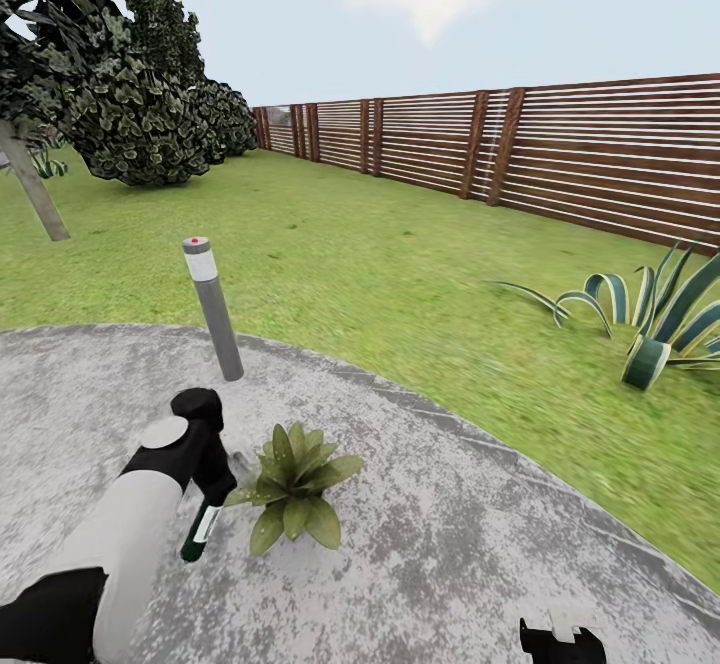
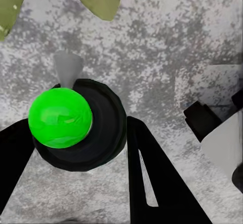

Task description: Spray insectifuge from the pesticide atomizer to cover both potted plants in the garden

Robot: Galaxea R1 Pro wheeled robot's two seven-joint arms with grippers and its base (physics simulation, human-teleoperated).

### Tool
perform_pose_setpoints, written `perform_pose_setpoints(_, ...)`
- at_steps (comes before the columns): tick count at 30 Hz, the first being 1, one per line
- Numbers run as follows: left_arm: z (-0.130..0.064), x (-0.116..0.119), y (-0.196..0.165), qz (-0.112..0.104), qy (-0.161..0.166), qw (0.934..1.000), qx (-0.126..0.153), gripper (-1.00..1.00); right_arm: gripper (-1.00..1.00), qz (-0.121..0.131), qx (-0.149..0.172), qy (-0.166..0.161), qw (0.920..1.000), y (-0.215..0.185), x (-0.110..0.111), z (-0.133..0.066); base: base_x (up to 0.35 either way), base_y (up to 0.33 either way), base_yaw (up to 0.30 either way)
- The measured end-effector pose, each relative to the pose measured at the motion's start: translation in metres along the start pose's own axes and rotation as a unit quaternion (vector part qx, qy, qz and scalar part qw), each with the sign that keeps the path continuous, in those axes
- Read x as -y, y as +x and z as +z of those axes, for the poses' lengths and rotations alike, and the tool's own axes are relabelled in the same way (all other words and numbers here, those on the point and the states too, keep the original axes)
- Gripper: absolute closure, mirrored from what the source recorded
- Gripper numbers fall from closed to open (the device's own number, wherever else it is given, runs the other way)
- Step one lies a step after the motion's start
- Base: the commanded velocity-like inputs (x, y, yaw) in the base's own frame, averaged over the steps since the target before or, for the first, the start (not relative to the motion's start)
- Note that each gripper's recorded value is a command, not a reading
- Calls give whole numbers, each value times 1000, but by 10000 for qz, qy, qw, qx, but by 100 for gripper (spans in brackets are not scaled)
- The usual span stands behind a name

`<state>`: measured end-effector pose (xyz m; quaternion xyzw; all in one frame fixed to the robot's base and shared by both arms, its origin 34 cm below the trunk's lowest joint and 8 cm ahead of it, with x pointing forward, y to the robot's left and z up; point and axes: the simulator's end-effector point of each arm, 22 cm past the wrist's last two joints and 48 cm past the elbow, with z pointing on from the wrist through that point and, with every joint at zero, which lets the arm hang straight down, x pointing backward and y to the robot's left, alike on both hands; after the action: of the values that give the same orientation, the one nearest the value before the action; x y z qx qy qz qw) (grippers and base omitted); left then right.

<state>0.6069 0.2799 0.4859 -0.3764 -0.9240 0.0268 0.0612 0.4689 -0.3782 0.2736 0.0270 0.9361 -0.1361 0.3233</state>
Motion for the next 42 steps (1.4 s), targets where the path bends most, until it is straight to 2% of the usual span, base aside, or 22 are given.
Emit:
perform_pose_setpoints(5, 6, 13, -6, 114, 47, 9999, -45, 100, -100, -1, 0, 2, 10000, 0, 0, 0, 5, -2, 0)
perform_pose_setpoints(15, 10, 12, 0, 79, 85, 9999, -87, 100, -100, -2, 0, 2, 10000, 0, 0, 0, 129, -48, 0)
perform_pose_setpoints(19, 33, 27, 17, 63, 255, 9993, -248, 100, -100, 1, -2, -1, 10000, 0, 0, 0, 6, -1, 0)
perform_pose_setpoints(21, 37, 29, 20, 64, 284, 9992, -277, 100, -100, 10, 2, -1, 10000, 0, -1, 0, 0, 0, 0)
perform_pose_setpoints(27, 39, 35, 17, 158, 309, 9990, -279, 100, -100, 12, 0, -1, 10000, 0, -2, 0, 0, 0, 0)
perform_pose_setpoints(32, 39, 33, 19, 115, 317, 9991, -265, 100, -100, 8, -1, -4, 10000, 0, -2, 0, 0, 0, 0)
perform_pose_setpoints(36, 41, 45, 10, 160, 458, 9987, -156, 100, -100, 7, -5, -5, 10000, 0, -2, 0, 0, 0, 0)
perform_pose_setpoints(38, 48, 57, 7, 181, 608, 9979, -99, 100, -100, 7, -2, -5, 10000, 0, -2, 0, 0, 0, 0)
perform_pose_setpoints(42, 72, 55, 14, 168, 325, 9993, -92, 100, -100, 7, -1, -5, 10000, 0, -2, 0, 0, 0, 0)
